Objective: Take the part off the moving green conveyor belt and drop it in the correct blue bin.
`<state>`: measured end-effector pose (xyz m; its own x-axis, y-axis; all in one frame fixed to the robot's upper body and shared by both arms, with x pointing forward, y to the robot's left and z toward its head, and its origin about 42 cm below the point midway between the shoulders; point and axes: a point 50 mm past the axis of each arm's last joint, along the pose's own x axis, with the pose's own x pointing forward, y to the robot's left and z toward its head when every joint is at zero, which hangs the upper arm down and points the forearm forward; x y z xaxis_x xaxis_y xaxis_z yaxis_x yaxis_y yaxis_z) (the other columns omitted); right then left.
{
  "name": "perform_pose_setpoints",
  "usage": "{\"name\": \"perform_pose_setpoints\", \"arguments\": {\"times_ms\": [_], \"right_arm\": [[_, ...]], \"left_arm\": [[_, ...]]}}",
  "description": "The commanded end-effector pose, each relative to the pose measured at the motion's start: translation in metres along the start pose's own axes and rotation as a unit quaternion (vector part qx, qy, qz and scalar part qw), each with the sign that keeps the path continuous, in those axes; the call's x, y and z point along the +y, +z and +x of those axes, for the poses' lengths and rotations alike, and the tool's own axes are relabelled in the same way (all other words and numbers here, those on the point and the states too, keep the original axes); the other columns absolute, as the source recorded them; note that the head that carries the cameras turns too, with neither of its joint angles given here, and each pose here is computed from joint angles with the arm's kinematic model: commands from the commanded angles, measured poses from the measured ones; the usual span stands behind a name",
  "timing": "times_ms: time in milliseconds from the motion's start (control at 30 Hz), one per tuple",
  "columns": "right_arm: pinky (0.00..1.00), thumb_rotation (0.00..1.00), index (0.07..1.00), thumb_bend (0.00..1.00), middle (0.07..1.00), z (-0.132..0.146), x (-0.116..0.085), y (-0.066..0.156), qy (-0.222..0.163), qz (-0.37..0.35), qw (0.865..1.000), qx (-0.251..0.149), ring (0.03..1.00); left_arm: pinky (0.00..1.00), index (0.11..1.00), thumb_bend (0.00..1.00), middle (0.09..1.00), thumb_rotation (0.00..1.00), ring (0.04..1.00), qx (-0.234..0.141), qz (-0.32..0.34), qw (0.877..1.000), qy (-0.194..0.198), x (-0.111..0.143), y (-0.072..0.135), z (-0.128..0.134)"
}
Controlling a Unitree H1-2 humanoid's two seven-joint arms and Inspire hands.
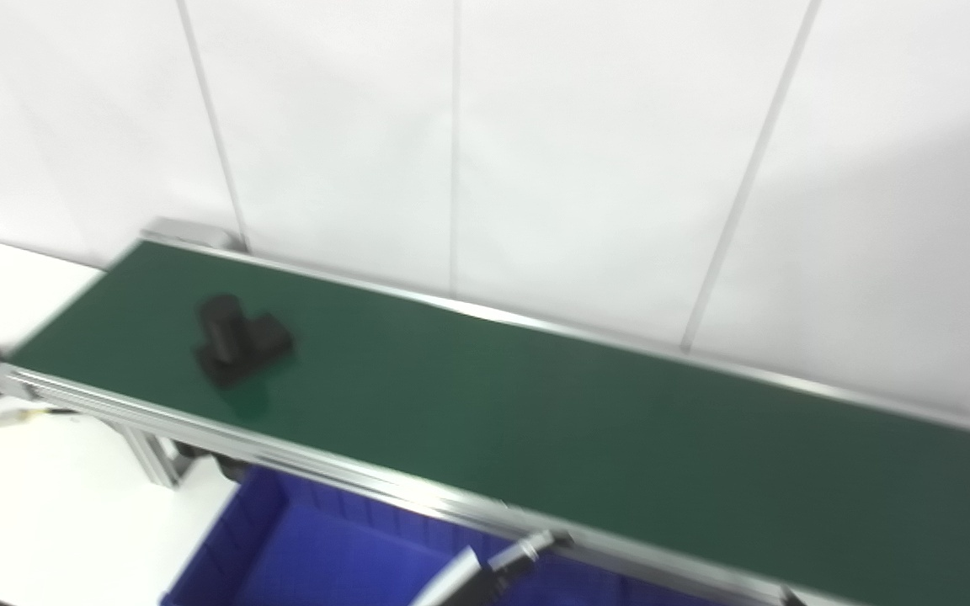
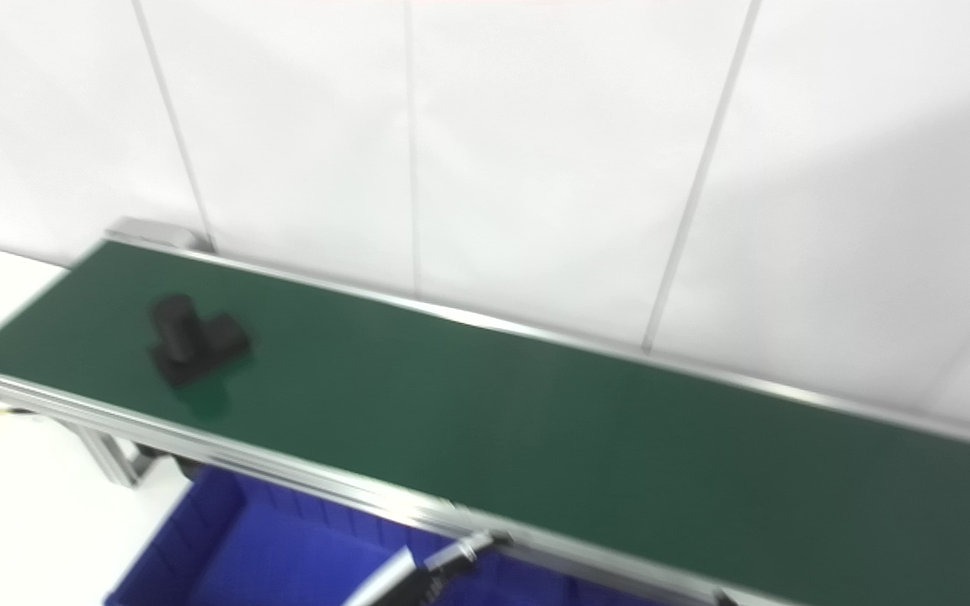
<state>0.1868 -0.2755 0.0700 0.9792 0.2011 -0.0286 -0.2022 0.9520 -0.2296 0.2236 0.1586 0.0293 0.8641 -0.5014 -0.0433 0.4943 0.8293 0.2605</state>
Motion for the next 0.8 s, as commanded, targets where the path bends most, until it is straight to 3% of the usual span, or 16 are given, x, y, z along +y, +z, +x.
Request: {"name": "perform_pose_setpoints", "arguments": {"times_ms": [0, 400, 700, 767], "right_arm": [[1.00, 0.02, 0.940, 1.00, 0.977, 0.002, -0.005, 0.008, -0.006, -0.002, 0.999, -0.037, 0.999], [0.99, 0.00, 0.921, 1.00, 0.955, 0.003, -0.008, 0.008, -0.015, -0.003, 0.999, -0.042, 0.982], [0.81, 0.08, 0.860, 1.00, 0.899, 0.003, -0.013, 0.022, -0.045, -0.016, 0.996, -0.075, 0.895], [0.81, 0.13, 0.846, 1.00, 0.878, 0.003, -0.013, 0.029, -0.047, -0.017, 0.995, -0.091, 0.877]], "left_arm": [[0.92, 0.931, 0.97, 0.966, 0.30, 0.957, -0.034, 0.000, 0.999, 0.013, 0.001, 0.012, 0.010], [0.92, 0.934, 0.97, 0.968, 0.30, 0.961, -0.034, 0.003, 0.999, 0.010, 0.000, 0.011, 0.014], [0.92, 0.937, 0.98, 0.970, 0.31, 0.961, -0.033, 0.007, 0.999, 0.005, -0.001, 0.012, 0.016], [0.92, 0.938, 0.98, 0.970, 0.30, 0.962, -0.034, 0.008, 0.999, 0.004, -0.001, 0.012, 0.016]]}}
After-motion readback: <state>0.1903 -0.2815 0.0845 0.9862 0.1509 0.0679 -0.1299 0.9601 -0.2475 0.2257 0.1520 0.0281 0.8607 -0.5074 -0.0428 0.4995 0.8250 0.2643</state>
